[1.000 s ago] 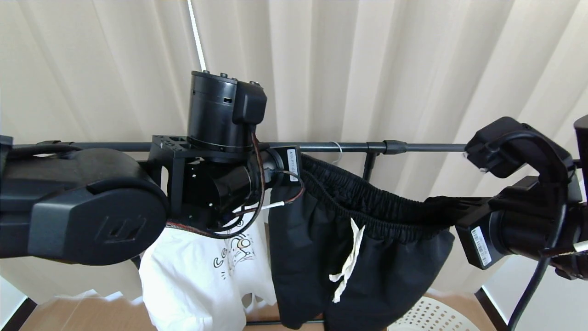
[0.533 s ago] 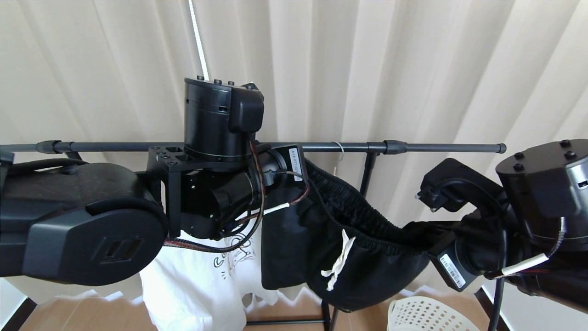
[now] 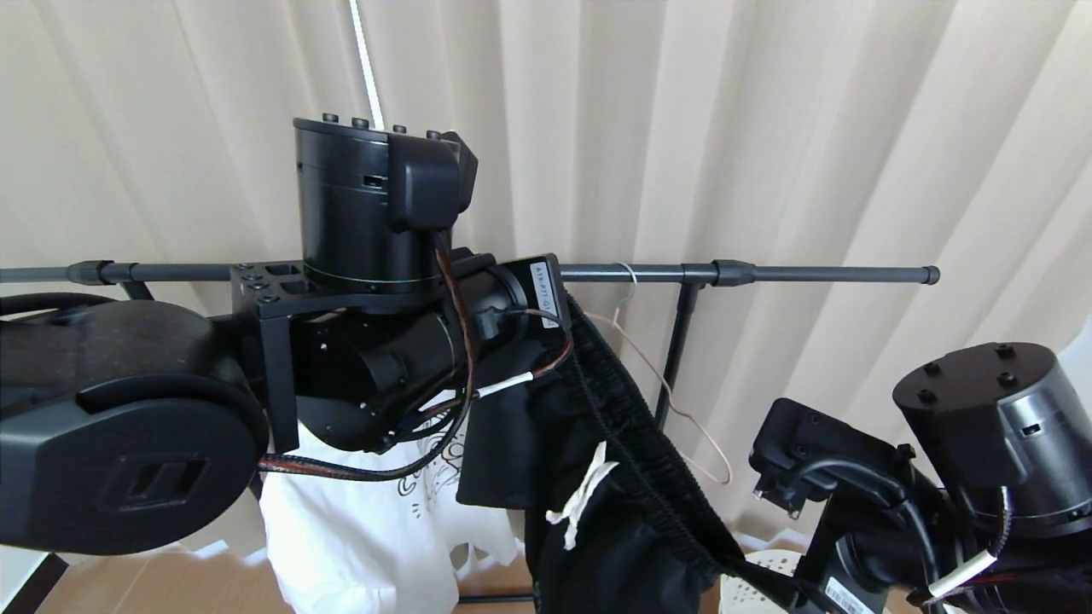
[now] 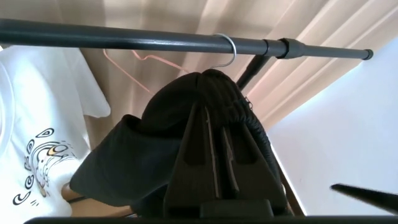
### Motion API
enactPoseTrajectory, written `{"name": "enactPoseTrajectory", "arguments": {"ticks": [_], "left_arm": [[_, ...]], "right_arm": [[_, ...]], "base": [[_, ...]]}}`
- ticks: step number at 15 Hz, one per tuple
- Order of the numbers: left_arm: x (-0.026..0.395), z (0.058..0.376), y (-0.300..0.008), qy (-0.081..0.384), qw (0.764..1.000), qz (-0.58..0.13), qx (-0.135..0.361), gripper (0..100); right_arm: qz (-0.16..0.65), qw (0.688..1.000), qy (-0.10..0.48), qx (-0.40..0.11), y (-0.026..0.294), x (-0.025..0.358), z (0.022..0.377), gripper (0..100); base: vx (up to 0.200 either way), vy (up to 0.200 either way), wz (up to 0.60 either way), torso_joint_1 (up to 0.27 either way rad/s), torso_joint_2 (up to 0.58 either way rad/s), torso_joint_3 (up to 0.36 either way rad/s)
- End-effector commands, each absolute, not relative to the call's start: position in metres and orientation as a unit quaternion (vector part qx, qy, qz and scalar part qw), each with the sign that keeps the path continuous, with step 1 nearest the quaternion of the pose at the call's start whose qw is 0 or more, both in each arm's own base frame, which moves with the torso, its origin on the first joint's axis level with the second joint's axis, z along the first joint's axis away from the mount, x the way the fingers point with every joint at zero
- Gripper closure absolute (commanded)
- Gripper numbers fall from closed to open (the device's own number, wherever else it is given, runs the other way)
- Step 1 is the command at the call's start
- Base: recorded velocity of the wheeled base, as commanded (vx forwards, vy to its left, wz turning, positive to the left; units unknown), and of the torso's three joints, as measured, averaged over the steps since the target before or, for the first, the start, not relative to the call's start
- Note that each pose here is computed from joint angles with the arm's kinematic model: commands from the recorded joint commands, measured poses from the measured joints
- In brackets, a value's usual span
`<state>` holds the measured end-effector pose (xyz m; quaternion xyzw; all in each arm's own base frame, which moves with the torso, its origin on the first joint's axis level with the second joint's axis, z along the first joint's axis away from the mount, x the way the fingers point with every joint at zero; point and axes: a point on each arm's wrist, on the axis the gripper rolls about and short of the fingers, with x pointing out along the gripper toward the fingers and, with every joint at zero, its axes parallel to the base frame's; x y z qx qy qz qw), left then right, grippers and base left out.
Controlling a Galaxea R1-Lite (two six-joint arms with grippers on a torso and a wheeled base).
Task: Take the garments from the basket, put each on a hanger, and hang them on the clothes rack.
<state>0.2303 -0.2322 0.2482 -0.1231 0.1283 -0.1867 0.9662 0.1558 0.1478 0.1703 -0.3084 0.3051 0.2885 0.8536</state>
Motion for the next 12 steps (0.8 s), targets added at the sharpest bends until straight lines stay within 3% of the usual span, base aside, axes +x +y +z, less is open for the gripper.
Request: {"name": "enactPoseTrajectory", "arguments": {"ticks": [1,6,12], "left_arm": [[0.225,0.253,-0.229,0.123,0.965,-0.191,-0.127,100],[0.221,0.251,-0.229,0.126,0.965,-0.197,-0.121,100],[0.219,0.248,-0.230,0.131,0.964,-0.199,-0.117,100]], "right_arm": [[0.326,0.848,0.300,-0.292,0.150,0.156,0.161,0],[0.367,0.870,0.232,-0.235,0.157,0.165,0.162,0],[0.352,0.895,0.222,-0.161,0.178,0.186,0.151,0]], "base": [[0.000,0.000,0.00,0.000,0.00,0.000],[0.000,0.000,0.00,0.000,0.00,0.000],[0.000,0.000,0.00,0.000,0.00,0.000]]}}
